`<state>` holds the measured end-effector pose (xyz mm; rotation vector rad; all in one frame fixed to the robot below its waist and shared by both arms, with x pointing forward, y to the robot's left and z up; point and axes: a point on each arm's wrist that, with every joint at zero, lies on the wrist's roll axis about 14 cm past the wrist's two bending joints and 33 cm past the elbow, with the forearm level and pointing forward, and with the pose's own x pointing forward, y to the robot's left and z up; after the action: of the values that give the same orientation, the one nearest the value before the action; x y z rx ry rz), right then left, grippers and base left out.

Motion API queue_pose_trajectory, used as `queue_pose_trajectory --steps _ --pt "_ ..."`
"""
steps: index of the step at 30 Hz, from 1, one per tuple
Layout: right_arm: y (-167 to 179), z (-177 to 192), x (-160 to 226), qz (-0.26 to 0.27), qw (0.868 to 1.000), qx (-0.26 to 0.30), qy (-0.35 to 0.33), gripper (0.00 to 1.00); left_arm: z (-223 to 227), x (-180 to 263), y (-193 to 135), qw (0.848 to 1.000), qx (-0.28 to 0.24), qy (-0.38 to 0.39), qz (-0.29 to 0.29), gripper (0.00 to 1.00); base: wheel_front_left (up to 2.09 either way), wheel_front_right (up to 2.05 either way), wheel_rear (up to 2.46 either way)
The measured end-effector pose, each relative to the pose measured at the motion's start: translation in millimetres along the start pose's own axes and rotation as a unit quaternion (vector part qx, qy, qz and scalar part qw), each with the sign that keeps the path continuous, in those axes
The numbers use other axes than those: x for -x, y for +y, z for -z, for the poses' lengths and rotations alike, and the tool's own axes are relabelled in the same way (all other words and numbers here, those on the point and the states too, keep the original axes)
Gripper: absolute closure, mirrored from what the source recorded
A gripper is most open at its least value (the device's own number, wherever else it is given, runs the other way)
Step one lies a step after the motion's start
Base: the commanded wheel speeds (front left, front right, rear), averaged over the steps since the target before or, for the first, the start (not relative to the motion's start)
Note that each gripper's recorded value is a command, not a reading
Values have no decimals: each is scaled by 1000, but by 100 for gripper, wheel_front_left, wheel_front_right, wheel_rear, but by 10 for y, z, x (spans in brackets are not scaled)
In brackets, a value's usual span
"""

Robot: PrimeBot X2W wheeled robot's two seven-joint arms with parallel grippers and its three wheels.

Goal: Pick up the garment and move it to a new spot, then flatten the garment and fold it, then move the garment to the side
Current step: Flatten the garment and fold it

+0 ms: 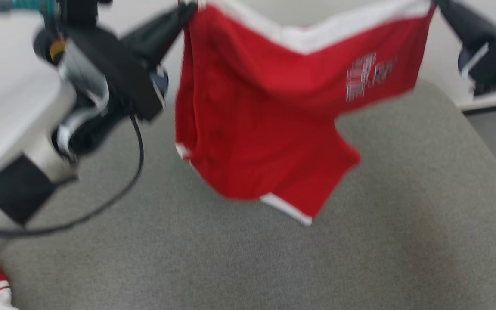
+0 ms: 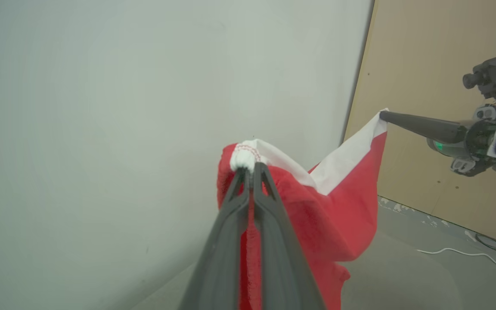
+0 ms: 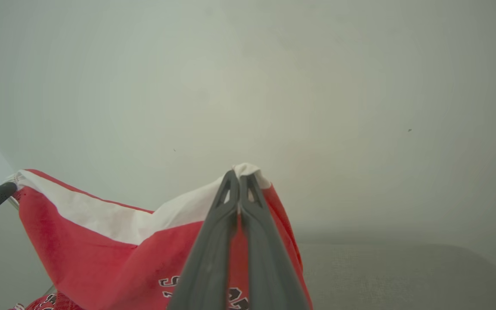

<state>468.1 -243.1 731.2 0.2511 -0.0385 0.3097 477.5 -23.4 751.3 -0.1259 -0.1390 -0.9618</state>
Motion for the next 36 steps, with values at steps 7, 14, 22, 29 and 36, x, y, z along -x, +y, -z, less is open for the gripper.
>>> queue_pose_trajectory --steps 7,14,22,29,36 --pt "70 -422 -766 1 994 54 -94 100 -224 -372 687 990 -132 -34 -39 100 0 0 0" --pt "5 -438 -1320 -3 974 84 -209 100 -371 -660 1346 956 -263 -107 -69 100 0 0 0" --pt "-495 848 -1644 12 992 75 -106 100 750 -778 1337 972 -202 -123 -13 100 0 0 0" --pt "-685 1726 -1434 15 999 42 -31 100 1801 -444 1175 994 -92 -59 6 100 0 0 0" --pt "-817 2035 -772 41 999 9 7 100 2167 65 650 999 -12 -18 29 100 0 0 0"
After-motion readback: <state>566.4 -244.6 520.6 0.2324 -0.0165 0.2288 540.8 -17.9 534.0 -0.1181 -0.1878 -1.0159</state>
